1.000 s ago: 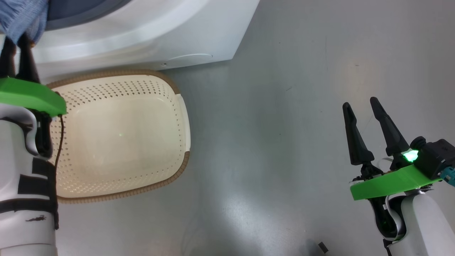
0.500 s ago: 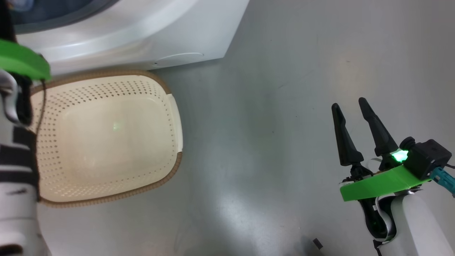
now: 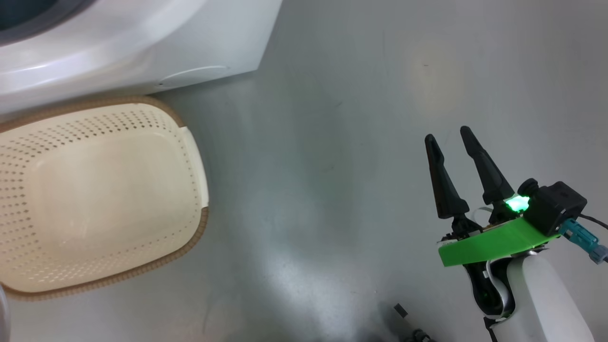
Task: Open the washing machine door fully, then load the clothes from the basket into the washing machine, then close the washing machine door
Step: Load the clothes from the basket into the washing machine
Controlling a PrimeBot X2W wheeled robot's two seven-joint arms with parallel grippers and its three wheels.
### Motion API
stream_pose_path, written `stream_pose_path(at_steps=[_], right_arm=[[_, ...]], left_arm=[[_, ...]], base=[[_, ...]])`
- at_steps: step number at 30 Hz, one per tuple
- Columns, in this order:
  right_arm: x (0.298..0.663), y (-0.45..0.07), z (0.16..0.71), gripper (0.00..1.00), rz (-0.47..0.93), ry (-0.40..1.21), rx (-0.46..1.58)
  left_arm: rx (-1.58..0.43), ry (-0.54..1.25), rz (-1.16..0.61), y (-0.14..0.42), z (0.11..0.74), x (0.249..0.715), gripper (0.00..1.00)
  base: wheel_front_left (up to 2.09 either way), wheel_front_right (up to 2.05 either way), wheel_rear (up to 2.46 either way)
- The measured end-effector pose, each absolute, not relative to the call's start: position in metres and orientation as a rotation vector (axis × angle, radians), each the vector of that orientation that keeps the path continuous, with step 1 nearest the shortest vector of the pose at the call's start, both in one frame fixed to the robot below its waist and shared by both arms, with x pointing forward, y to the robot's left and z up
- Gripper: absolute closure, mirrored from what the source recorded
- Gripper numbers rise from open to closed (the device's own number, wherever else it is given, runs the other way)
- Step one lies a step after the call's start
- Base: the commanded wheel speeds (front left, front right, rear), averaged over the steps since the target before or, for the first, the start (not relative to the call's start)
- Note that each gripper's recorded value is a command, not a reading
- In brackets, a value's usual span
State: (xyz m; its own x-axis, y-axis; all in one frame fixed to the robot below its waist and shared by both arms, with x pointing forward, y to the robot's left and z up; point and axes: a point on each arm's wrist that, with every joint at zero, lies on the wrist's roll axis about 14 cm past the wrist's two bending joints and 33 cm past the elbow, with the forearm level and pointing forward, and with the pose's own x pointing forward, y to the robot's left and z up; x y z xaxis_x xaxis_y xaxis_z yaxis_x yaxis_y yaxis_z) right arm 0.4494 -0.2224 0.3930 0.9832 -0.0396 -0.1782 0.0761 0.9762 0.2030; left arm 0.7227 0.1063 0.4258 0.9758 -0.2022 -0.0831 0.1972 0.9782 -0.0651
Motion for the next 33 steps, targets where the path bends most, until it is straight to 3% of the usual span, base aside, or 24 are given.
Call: stream_pose_path(at_steps=[7, 10, 11, 12, 33], right_arm=[[0.447, -0.231, 0.396, 0.00, -0.084, 0.171, 0.201], [0.447, -0.232, 0.395, 0.00, -0.087, 0.172, 0.200], [0.447, -0.232, 0.395, 0.00, -0.087, 0.173, 0.202], [0.447, -0.232, 0.394, 0.00, -0.086, 0.173, 0.203], [0.461, -0.215, 0.401, 0.00, -0.031, 0.142, 0.222]], left_arm=[[0.001, 0.219, -0.231, 0.091, 0.383, 0.716, 1.00], [0.013, 0.264, -0.225, 0.095, 0.374, 0.715, 0.51], [0.012, 0.258, -0.221, 0.097, 0.378, 0.718, 0.19], [0.012, 0.251, -0.217, 0.098, 0.381, 0.720, 0.00], [-0.063, 0.203, -0.187, 0.116, 0.400, 0.697, 0.00]], base=[[0.00, 0.00, 0.00], [0.00, 0.00, 0.00], [0.00, 0.00, 0.00], [0.00, 0.00, 0.00], [0.00, 0.00, 0.00]])
